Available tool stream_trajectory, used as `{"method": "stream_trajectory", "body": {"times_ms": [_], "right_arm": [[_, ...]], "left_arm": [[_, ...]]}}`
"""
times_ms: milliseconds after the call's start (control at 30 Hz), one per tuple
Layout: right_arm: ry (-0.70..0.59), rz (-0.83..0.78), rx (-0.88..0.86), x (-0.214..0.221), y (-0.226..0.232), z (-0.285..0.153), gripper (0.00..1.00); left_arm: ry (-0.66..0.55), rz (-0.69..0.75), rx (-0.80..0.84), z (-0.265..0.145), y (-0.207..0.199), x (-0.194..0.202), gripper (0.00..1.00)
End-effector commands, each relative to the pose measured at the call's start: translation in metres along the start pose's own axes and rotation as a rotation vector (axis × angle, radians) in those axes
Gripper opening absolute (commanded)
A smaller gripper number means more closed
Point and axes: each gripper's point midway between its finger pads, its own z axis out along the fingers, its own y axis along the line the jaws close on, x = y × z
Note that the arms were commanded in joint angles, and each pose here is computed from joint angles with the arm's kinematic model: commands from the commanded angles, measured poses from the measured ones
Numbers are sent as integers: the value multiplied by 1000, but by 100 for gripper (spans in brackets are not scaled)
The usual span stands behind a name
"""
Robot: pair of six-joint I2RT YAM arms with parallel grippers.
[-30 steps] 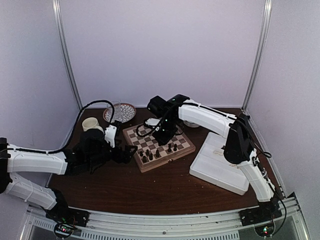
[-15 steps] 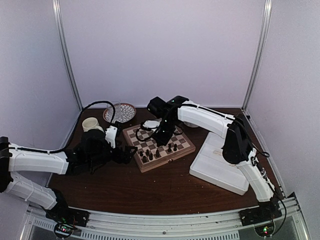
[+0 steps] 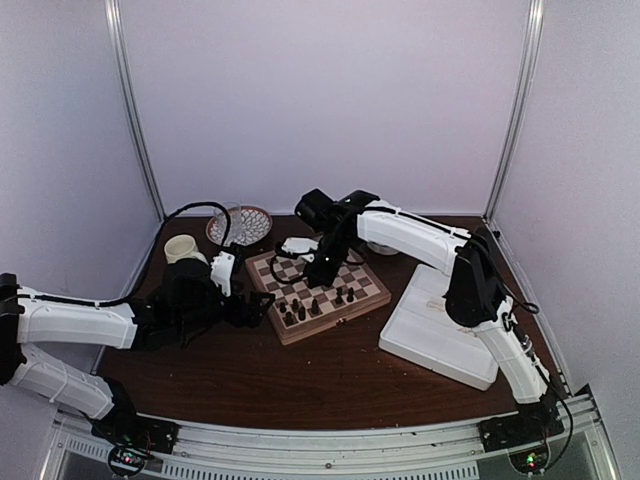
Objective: Set up the chess pieces on the board
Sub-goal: Place the pawn at e7.
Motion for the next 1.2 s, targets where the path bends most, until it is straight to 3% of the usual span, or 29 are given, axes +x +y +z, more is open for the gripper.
{"method": "stream_trajectory", "body": {"times_ms": [0, 400, 1167], "right_arm": [[-43, -27, 63, -11, -15, -5, 0], [-15, -62, 94, -2, -18, -28, 0], [91, -119, 35, 21, -8, -8, 2]], "left_arm": [[-60, 0, 18, -2, -4, -22, 90], [-67, 12, 19, -4, -4, -24, 90], [-55, 14, 36, -2, -8, -21, 89]]}}
